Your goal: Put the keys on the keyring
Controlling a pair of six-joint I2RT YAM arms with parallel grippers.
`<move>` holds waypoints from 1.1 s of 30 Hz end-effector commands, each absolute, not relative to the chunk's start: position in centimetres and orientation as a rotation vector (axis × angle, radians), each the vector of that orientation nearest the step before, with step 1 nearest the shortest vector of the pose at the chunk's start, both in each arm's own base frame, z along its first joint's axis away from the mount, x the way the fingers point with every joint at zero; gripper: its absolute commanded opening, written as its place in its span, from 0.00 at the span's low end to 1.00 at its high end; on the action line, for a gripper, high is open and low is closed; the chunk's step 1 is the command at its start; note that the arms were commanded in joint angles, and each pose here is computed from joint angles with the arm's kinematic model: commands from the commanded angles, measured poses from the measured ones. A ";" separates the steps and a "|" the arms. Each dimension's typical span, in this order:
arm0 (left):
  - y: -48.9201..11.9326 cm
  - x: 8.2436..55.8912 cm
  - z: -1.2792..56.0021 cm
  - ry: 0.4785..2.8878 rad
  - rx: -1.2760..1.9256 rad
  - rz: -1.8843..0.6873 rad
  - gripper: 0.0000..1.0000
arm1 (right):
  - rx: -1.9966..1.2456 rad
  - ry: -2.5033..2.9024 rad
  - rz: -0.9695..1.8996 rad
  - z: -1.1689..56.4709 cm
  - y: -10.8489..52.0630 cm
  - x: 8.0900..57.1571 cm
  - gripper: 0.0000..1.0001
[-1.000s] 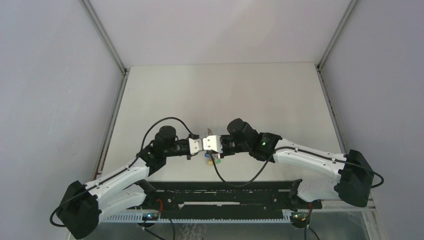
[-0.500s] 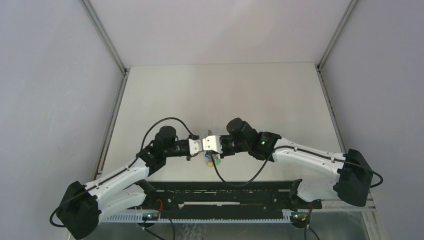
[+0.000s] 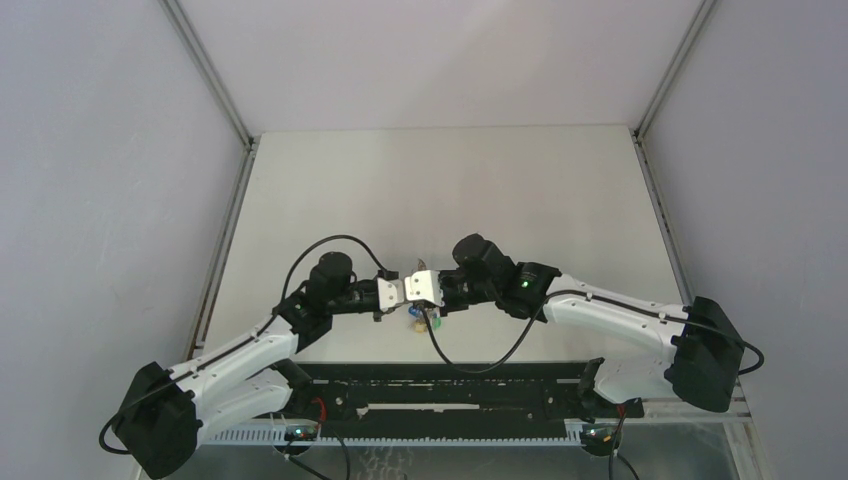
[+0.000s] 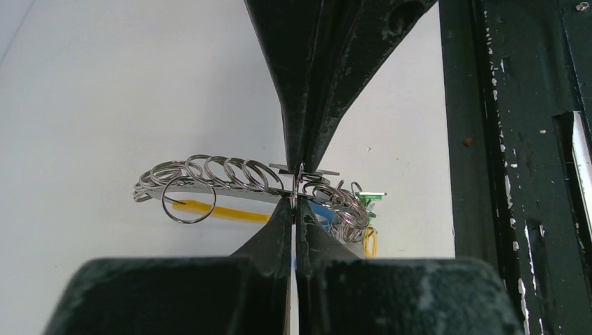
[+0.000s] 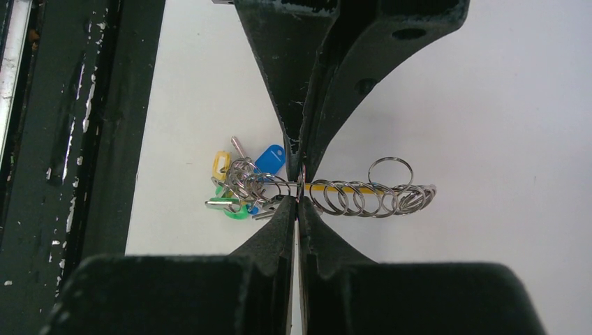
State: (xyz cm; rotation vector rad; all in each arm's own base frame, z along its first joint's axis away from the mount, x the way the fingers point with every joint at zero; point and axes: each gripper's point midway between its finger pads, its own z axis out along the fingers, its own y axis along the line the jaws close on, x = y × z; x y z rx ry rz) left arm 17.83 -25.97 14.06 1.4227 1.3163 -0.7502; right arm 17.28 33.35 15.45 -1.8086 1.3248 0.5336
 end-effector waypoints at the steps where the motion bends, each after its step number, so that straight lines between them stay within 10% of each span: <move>1: -28.2 17.8 20.4 1.051 1.402 -0.731 0.00 | -1.742 1.292 0.521 17.3 35.0 18.6 0.00; 33: -28.5 18.9 21.0 1.174 1.318 -0.746 0.00 | -1.767 1.186 0.379 17.5 37.1 17.7 0.00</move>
